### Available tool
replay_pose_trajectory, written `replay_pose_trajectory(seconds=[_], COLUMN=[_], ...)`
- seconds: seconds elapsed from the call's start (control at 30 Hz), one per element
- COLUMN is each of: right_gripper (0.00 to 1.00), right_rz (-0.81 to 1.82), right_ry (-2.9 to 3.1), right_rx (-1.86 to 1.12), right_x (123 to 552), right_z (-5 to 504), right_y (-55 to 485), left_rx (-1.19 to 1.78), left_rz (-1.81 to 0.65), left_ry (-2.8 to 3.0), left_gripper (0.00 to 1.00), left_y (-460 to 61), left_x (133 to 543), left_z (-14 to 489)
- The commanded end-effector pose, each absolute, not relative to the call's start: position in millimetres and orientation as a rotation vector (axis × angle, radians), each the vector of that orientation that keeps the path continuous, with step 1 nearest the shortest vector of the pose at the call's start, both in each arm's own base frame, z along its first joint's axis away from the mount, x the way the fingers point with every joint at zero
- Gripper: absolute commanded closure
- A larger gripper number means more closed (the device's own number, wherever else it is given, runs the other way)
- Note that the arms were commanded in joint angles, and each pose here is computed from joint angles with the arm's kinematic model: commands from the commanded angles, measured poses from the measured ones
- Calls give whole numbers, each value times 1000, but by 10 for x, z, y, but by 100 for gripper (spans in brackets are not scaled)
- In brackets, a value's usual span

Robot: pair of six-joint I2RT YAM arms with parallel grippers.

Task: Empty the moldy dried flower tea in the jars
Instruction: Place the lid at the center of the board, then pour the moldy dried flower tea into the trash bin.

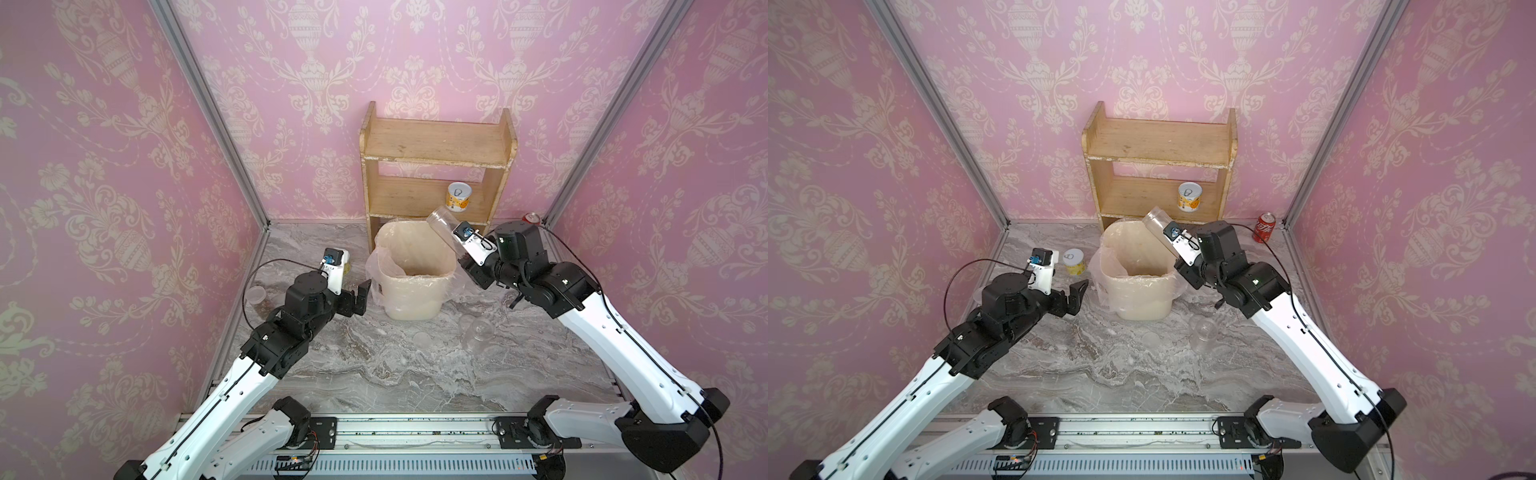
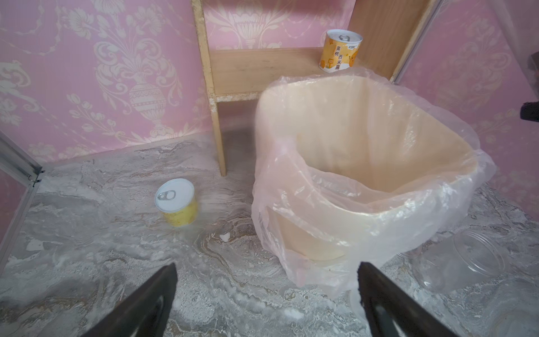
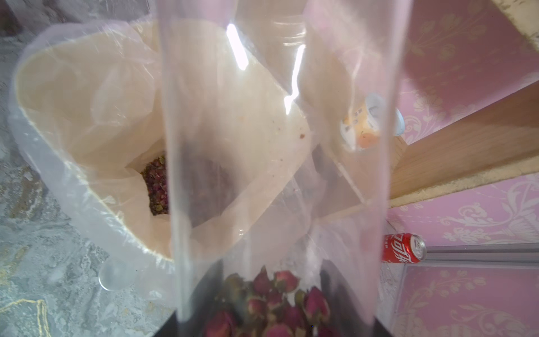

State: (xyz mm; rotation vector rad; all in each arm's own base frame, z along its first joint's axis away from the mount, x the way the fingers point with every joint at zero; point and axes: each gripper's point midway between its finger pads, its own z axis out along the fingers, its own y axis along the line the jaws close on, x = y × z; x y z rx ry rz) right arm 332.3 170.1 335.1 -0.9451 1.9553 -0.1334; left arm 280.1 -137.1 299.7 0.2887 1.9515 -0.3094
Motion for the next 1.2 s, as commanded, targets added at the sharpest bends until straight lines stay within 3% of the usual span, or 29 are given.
replay_pose_trajectory(seconds=[0.0, 0.33, 1.17], right_gripper=[78, 78, 76], right_rz=[-247, -469, -918], right_ry=[1975, 1983, 1837], right_rx=[-1050, -1207, -1532], right_x=[3354, 3482, 3622], right_z=[3332, 3239, 3315], right_y=[1607, 1459, 1356], left_rx=[357, 410, 159], left_rz=[-304, -341, -271], left_ry=[1990, 1947, 1915], left_gripper=[1, 1, 1], left_y=[-1357, -1417, -1074], left_x=[2798, 2899, 2875], left_z=[2953, 2932, 2749])
